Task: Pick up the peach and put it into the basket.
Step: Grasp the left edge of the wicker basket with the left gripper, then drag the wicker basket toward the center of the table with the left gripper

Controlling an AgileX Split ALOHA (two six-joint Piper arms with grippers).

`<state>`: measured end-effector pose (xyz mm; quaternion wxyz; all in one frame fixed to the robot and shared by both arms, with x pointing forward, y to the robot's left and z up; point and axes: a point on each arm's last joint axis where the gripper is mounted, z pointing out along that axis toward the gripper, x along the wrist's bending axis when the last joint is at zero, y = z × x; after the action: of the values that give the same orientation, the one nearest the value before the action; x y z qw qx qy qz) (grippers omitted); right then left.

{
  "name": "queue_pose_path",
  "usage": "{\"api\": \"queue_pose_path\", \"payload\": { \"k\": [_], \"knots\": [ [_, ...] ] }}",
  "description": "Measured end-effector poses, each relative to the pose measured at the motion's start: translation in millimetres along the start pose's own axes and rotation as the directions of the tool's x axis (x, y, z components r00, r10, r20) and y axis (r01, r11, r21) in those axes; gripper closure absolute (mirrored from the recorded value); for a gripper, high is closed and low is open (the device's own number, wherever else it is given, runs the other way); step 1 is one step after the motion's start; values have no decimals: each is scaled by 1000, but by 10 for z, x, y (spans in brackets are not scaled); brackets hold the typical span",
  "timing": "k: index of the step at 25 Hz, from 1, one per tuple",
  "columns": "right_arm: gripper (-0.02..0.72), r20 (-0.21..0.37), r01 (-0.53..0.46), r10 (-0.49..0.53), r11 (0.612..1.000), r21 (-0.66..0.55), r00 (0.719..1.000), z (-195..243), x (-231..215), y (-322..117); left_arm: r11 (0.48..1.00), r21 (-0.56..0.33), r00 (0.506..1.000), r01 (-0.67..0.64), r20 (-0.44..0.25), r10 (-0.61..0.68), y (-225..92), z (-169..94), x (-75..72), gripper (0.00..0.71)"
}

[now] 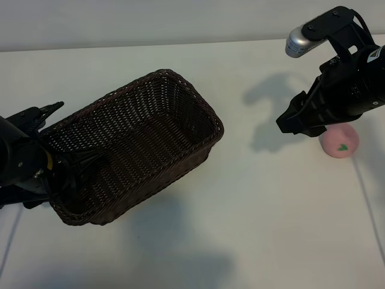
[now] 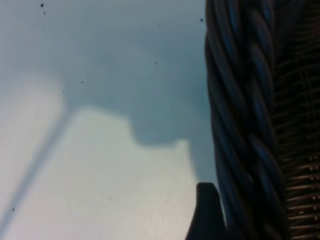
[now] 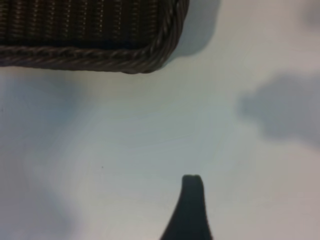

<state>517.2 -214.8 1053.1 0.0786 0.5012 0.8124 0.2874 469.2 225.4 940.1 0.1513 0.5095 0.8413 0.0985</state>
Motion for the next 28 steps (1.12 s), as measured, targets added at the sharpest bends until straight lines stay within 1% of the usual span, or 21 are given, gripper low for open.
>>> {"api": "queue_pose_path", "payload": {
  "k": [2,4,9,10,22,25,28],
  "knots": [
    [108,0,0,0,1000,0,1000,0,0,0,1000,0,1000,-1,1,1,0,0,-1,199],
    [108,0,0,0,1000,0,1000,0,0,0,1000,-1,1000,-3,2,3,1,0,-2,252],
    [108,-1,0,0,1000,1,1000,0,1,-1,1000,-4,1000,-15,8,15,4,0,-8,460],
    [108,-1,0,0,1000,2,1000,0,1,-2,1000,-7,1000,-15,14,15,6,0,-13,470],
    [108,-2,0,0,1000,4,1000,0,2,-3,999,-9,999,-33,21,33,8,0,-20,471],
    [108,-2,0,0,1000,4,1000,0,2,-3,999,-21,998,-46,47,47,15,-44,-32,477],
    [108,-2,0,0,1000,4,1000,0,2,-3,997,-56,994,-55,89,60,41,-149,-41,497]
  ]
}}
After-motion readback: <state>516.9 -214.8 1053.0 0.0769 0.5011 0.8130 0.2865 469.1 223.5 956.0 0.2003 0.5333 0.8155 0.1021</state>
